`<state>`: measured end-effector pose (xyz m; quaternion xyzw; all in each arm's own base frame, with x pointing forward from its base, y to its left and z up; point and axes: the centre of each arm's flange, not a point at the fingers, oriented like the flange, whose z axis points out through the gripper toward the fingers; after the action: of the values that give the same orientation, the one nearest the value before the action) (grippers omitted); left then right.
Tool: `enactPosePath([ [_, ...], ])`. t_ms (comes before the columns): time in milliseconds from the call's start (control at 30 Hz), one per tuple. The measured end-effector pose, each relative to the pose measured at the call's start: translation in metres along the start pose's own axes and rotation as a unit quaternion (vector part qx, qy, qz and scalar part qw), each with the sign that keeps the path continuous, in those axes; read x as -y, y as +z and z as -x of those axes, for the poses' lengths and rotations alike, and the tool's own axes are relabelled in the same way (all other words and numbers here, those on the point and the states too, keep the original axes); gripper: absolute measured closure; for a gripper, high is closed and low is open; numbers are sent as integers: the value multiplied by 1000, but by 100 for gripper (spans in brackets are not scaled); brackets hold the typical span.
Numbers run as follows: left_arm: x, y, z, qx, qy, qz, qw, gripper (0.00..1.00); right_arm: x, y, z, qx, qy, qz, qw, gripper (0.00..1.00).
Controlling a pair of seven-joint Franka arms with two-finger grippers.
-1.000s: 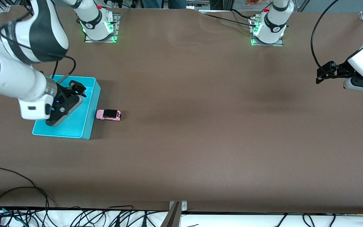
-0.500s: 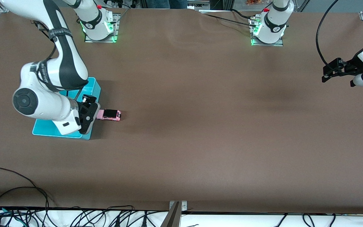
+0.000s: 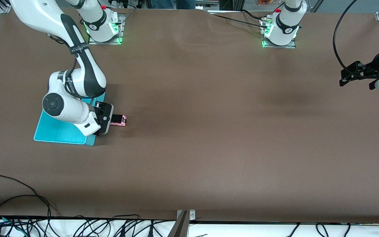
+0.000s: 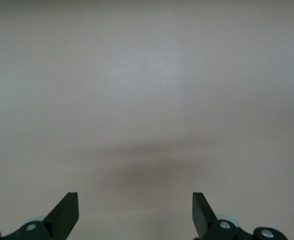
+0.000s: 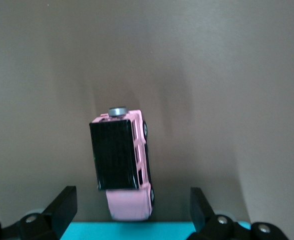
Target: Wind and store pink jeep toy
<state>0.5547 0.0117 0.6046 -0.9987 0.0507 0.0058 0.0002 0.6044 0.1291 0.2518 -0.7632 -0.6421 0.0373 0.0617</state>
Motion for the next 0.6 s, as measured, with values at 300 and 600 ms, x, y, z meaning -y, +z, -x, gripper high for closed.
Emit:
enactPosePath([
  [300, -3, -5, -1, -6, 3, -1, 1000, 0, 11, 32, -15, -8, -17, 17, 1000, 0],
  [600, -3, -13, -2, -14, 2, -2, 1000, 0, 19, 48, -11, -7, -42, 23, 999, 7],
])
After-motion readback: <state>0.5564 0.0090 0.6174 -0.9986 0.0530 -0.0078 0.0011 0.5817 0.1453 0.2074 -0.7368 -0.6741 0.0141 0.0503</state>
